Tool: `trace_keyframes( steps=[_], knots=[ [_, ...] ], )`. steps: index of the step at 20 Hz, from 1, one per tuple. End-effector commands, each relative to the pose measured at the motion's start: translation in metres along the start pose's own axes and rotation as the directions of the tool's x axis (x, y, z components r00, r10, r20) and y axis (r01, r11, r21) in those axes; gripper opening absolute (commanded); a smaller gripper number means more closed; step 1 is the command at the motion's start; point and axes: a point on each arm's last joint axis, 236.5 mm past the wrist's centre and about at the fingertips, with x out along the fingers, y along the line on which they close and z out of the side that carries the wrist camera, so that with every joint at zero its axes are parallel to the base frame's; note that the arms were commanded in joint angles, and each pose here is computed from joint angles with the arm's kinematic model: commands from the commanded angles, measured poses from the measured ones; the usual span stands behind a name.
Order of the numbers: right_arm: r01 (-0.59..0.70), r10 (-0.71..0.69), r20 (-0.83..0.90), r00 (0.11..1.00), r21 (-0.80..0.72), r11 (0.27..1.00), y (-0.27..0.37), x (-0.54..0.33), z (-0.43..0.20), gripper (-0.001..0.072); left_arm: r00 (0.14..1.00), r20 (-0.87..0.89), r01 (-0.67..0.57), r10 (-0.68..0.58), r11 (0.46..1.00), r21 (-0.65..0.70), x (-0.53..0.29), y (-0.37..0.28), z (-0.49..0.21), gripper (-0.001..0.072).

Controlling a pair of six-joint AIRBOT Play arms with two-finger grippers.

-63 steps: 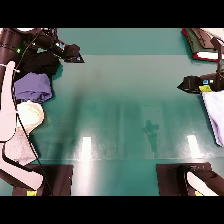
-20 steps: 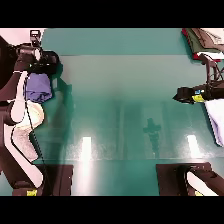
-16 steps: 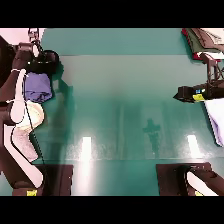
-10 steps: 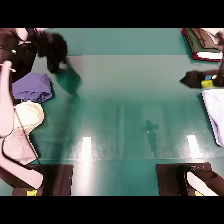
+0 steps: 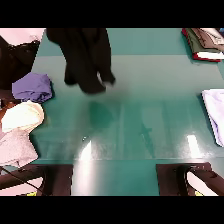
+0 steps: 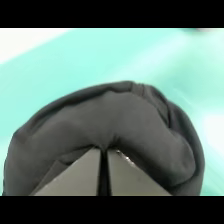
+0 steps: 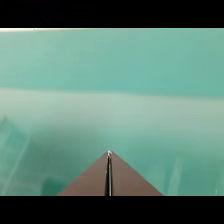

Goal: Fold the shirts.

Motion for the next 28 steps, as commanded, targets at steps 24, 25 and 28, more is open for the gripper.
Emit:
trace_keyframes(
  steps=[24, 25, 28],
  knots=[
    [-0.025, 0.022, -0.072, 0.997, -0.045, 0.999, 0.019, -0.035, -0.002, 0.0024, 0.676, -0.480, -0.084, -0.559, 0.589, -0.804, 0.051, -0.110, -0.401, 0.0569],
    [-0.025, 0.022, -0.072, 0.997, -0.045, 0.999, 0.019, -0.035, -0.002, 0.0024, 0.676, -0.485, -0.104, -0.555, 0.580, -0.808, 0.050, -0.111, -0.410, 0.0569],
    [-0.026, 0.023, -0.073, 0.997, -0.045, 0.999, 0.019, -0.035, -0.002, 0.0024, 0.670, -0.502, -0.155, -0.547, 0.559, -0.815, 0.048, -0.115, -0.434, 0.0569]
  ],
)
